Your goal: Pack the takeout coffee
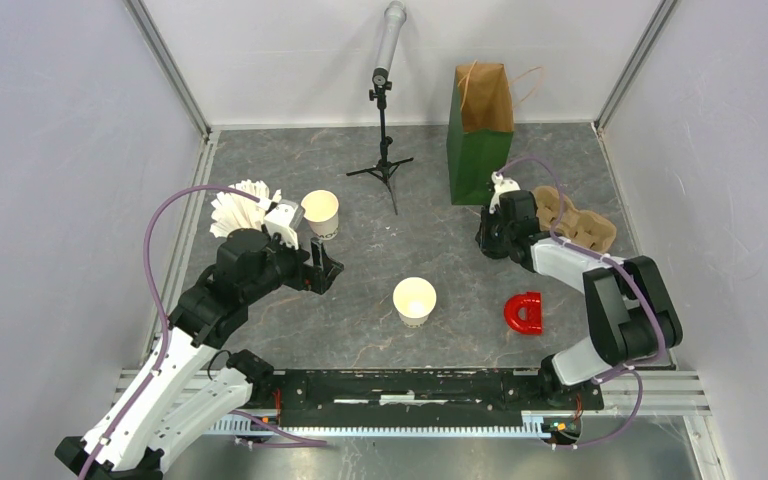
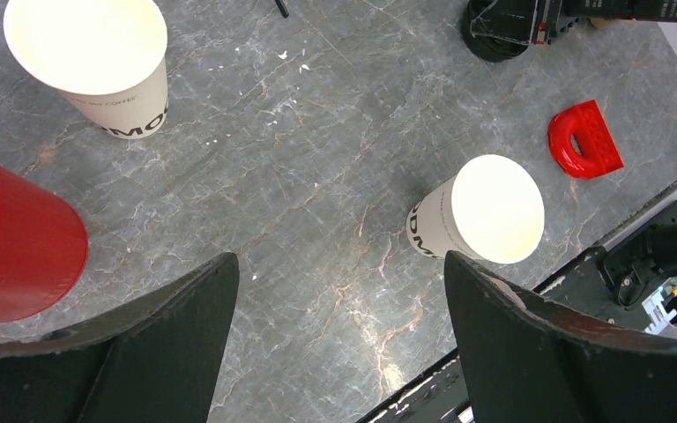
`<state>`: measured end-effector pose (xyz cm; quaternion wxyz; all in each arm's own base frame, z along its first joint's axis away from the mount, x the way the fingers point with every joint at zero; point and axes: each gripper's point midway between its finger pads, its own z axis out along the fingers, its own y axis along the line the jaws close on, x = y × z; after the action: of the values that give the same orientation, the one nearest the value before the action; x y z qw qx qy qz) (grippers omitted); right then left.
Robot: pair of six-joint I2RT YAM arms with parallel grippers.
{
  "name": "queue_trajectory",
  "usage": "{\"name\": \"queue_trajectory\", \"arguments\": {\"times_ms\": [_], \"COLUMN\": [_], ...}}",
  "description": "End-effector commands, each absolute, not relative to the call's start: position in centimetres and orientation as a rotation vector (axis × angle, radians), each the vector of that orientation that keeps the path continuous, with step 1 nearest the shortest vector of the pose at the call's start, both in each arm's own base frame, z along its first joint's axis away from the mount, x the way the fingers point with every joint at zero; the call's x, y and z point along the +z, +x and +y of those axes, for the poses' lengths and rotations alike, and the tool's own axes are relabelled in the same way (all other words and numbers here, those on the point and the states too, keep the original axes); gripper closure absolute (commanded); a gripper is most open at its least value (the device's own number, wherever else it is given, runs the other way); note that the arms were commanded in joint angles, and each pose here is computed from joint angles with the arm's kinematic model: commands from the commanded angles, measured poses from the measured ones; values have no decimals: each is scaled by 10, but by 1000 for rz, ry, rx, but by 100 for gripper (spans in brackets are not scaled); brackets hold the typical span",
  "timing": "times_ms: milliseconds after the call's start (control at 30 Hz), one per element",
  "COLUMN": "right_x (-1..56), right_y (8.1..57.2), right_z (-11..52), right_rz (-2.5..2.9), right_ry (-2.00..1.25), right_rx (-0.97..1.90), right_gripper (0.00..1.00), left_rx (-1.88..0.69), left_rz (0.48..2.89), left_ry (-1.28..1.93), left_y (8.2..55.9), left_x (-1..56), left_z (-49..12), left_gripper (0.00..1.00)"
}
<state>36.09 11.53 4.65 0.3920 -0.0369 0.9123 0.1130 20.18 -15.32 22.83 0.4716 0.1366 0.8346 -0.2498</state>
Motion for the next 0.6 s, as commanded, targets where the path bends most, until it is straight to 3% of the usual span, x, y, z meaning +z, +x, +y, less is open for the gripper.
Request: {"name": "queue_trajectory", "arguments": {"times_ms": [0,100,233,333,467,567], "right_x": [58,57,60,64,61,56], "right_y": [375,375,375,373,364,362], "right_z": [117,117,117,119,135,135], "right_rz": [2278,2279,2274,2263,2256,2264], "right_ry": [-109,-108,-109,-100,-94,-84], "right_rx": [260,254,253,280,411,417], "right_gripper": [78,82,96,97,90,98], "left_rx": [-643,-642,-642,-641,-644,-643], "left_rz": [2001,2002,2000,2006,2001,2000], "left_ry": [323,324,324,325,326,326], "left_y": [206,206,206,206,206,205], "left_x": [238,238,238,237,238,238], "left_z": [-159,-159,-159,-159,-159,-159], "left_gripper": [8,8,8,8,8,8]}}
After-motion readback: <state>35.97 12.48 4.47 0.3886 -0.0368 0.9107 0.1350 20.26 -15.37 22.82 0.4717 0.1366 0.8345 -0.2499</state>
